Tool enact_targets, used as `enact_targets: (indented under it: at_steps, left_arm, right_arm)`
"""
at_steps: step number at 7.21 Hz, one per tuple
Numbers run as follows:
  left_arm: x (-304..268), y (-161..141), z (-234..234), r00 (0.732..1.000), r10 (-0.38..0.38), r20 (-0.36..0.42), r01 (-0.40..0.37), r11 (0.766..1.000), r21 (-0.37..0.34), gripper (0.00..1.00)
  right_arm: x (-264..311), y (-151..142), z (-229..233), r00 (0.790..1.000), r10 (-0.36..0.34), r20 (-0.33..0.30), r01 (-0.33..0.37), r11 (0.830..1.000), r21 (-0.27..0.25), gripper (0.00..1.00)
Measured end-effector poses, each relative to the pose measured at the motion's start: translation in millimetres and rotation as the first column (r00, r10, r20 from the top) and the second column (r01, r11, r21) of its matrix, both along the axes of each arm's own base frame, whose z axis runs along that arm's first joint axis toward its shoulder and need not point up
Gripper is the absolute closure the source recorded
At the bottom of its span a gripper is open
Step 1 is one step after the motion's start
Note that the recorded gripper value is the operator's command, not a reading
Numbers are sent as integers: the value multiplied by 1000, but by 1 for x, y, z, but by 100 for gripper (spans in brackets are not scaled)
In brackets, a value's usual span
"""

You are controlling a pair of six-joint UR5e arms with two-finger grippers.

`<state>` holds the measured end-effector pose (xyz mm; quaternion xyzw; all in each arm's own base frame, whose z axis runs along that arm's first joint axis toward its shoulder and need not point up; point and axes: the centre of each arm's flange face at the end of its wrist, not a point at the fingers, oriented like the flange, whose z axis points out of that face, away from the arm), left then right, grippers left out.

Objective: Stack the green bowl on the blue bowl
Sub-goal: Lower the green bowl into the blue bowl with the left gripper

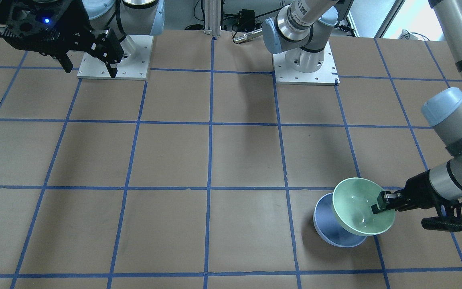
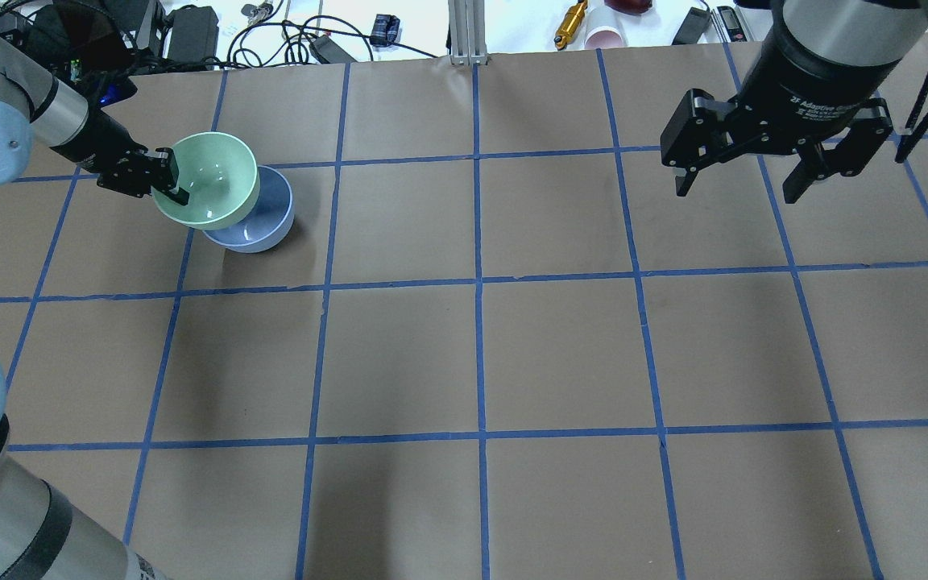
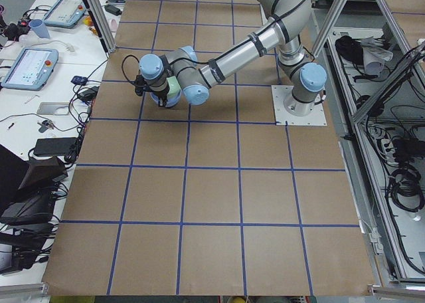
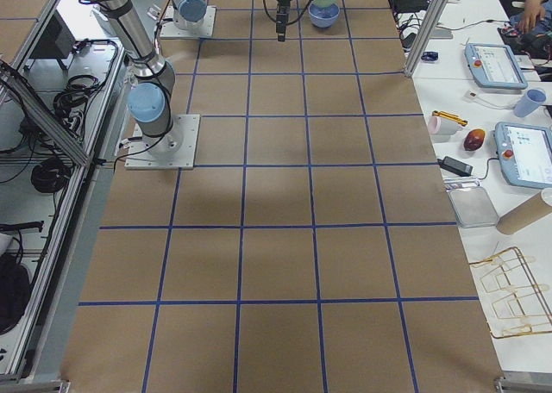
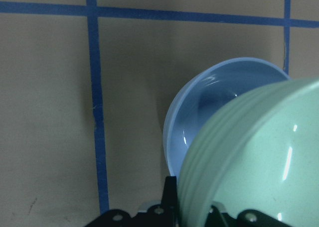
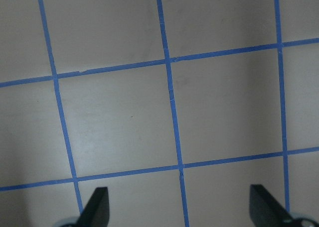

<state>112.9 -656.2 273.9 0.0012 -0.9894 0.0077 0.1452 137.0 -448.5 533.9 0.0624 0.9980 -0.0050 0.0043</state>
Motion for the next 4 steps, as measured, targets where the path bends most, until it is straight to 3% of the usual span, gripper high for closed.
enact_targets:
  at_steps: [4]
  left_arm:
    - [-16,-10,-2,999,41,20,-41,999,12,100]
  right_arm:
    - [0,0,0,1000,0,0,0,1000,1,0]
